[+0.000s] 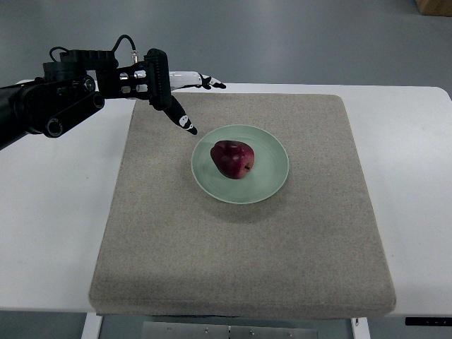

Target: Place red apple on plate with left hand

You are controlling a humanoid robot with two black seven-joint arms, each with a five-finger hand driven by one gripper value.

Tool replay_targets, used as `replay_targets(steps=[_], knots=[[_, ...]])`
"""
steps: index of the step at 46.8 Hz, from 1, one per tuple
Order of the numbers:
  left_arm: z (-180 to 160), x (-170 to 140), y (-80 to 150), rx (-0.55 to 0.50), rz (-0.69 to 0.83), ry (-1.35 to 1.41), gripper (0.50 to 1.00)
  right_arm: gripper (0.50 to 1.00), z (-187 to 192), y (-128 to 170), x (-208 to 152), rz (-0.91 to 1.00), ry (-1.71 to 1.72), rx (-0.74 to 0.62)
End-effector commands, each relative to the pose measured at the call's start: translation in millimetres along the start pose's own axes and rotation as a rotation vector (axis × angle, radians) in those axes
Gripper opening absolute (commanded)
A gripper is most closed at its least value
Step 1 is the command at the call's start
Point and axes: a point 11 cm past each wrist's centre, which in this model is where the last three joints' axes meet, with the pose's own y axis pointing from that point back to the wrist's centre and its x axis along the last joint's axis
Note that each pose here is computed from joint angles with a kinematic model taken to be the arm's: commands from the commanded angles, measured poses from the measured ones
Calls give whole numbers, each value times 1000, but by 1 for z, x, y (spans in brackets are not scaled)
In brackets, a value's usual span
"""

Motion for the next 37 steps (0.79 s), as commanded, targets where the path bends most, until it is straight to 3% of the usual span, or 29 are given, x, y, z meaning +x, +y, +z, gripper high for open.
replay_targets(steps=[1,20,37], knots=[[-7,5,3,14,26,29,994,964,0,0,0,0,0,0],[-27,47,11,12,389,421,994,964,0,0,0,0,0,0],[-36,52,1,89,593,1016,994,964,0,0,0,0,0,0]])
